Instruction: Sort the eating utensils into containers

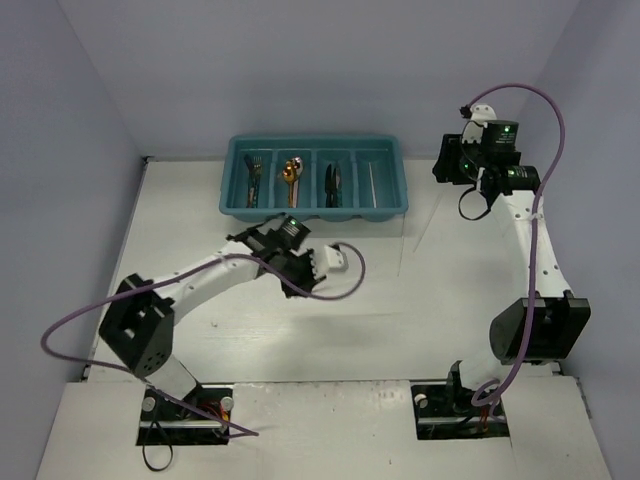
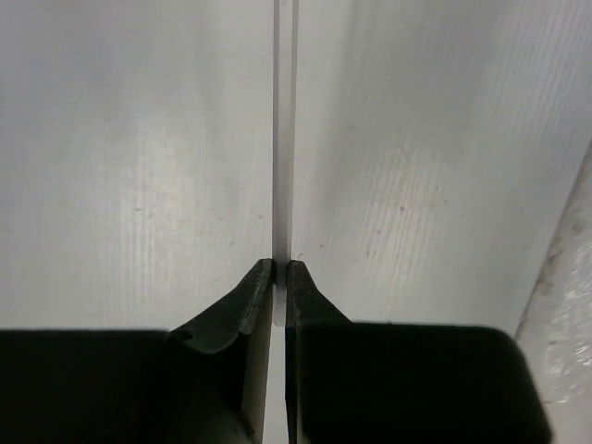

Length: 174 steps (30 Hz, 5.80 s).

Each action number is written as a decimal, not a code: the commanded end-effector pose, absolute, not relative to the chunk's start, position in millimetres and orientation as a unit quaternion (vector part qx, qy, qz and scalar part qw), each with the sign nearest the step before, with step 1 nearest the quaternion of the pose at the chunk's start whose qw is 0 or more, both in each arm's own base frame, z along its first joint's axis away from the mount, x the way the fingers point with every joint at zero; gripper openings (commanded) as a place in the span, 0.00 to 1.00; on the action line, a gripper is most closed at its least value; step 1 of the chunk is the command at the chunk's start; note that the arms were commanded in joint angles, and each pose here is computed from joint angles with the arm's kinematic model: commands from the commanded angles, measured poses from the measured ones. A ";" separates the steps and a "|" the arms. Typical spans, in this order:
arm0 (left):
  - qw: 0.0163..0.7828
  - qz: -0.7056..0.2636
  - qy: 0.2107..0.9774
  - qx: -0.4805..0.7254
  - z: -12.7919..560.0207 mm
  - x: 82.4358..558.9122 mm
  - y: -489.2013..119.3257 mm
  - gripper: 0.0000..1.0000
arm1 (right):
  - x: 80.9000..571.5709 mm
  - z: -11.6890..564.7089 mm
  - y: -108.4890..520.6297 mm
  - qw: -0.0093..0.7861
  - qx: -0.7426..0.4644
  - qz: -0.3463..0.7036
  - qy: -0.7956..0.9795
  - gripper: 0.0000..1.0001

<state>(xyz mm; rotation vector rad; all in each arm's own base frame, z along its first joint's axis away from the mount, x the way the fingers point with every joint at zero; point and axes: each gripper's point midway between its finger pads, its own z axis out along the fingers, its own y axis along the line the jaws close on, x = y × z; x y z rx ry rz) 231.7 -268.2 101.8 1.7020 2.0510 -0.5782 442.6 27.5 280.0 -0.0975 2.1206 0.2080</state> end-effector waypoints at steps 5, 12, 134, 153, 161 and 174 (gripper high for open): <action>0.343 -0.433 0.774 0.309 243.1 299.9 -268.0 0.00 | 432.4 372.7 71.6 0.561 -0.075 0.244 0.787 0.56; 0.379 -0.555 0.708 0.216 305.3 323.8 -290.1 0.00 | 389.3 355.5 191.8 0.454 -0.181 0.447 0.749 0.81; 0.420 -0.365 0.827 0.086 247.8 355.4 -168.3 0.91 | 548.9 69.3 -55.7 0.342 0.233 -0.059 0.908 0.24; 0.409 -0.370 0.830 0.084 240.1 355.1 -169.7 0.91 | 557.6 64.5 -44.7 0.336 0.238 -0.018 0.911 0.41; 0.408 -0.373 0.829 0.084 239.4 355.9 -170.9 0.91 | 557.4 84.9 -11.8 0.347 0.162 0.025 0.924 0.41; 0.409 -0.374 0.828 0.087 239.6 353.5 -170.9 0.91 | 533.5 65.5 16.4 0.314 0.037 0.063 0.946 0.42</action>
